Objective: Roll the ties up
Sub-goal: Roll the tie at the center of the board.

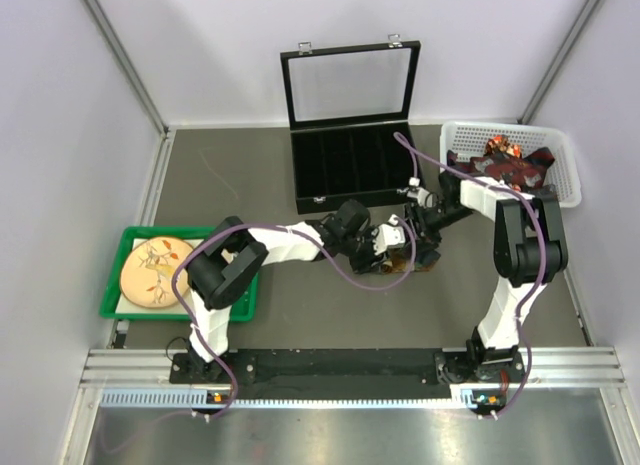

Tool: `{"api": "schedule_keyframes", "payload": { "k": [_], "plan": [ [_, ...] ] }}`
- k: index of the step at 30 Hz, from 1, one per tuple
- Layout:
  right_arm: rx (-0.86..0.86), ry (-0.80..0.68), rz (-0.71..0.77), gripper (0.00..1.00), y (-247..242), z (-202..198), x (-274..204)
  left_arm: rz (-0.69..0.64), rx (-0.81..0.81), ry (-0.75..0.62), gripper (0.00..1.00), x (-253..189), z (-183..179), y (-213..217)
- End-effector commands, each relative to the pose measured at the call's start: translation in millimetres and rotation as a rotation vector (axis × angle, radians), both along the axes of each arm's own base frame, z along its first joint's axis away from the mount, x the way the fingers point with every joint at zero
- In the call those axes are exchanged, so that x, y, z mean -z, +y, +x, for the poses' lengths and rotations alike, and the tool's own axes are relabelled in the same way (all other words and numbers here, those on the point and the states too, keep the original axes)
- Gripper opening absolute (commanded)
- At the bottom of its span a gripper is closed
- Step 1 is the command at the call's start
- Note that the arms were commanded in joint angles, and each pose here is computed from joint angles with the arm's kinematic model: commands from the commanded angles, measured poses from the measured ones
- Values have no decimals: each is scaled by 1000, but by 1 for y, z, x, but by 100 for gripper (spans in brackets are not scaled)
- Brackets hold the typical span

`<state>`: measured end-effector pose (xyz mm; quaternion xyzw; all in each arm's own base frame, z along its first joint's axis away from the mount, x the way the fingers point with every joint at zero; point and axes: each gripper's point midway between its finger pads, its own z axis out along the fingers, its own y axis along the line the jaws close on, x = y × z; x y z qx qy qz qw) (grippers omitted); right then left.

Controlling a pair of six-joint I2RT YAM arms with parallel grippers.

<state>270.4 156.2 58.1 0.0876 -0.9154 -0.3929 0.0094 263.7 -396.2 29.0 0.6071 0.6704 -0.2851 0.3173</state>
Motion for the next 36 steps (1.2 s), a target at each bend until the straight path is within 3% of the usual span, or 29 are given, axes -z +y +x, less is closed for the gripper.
{"api": "schedule_keyframes", "payload": {
  "k": [1, 8, 11, 14, 18, 21, 28, 36],
  "plan": [
    [5, 0, 174, 53, 27, -6, -25, 290, -42, 88, 24, 47, -14, 51],
    [-6, 49, 149, 49, 41, -11, -3, 292, -41, 67, 32, 46, -9, 40],
    [3, 38, 125, 42, 43, -4, 4, 302, -30, 62, 34, 49, -11, 39],
    [6, 52, 58, 0, 35, -6, 17, 294, -24, 66, 40, 49, -12, 38],
    [23, 56, -59, 0, 14, -8, 34, 223, -10, 61, 54, 40, -15, 38],
    [49, 58, -101, 0, 2, -6, 39, 94, -12, 59, 64, 21, -8, 32],
    [52, 40, -202, 0, -16, -2, 49, -203, 14, 61, 71, -16, 1, 3],
    [51, 18, -281, 0, -27, 3, 54, -434, 67, 57, 78, -41, 3, -31]
  ]
}}
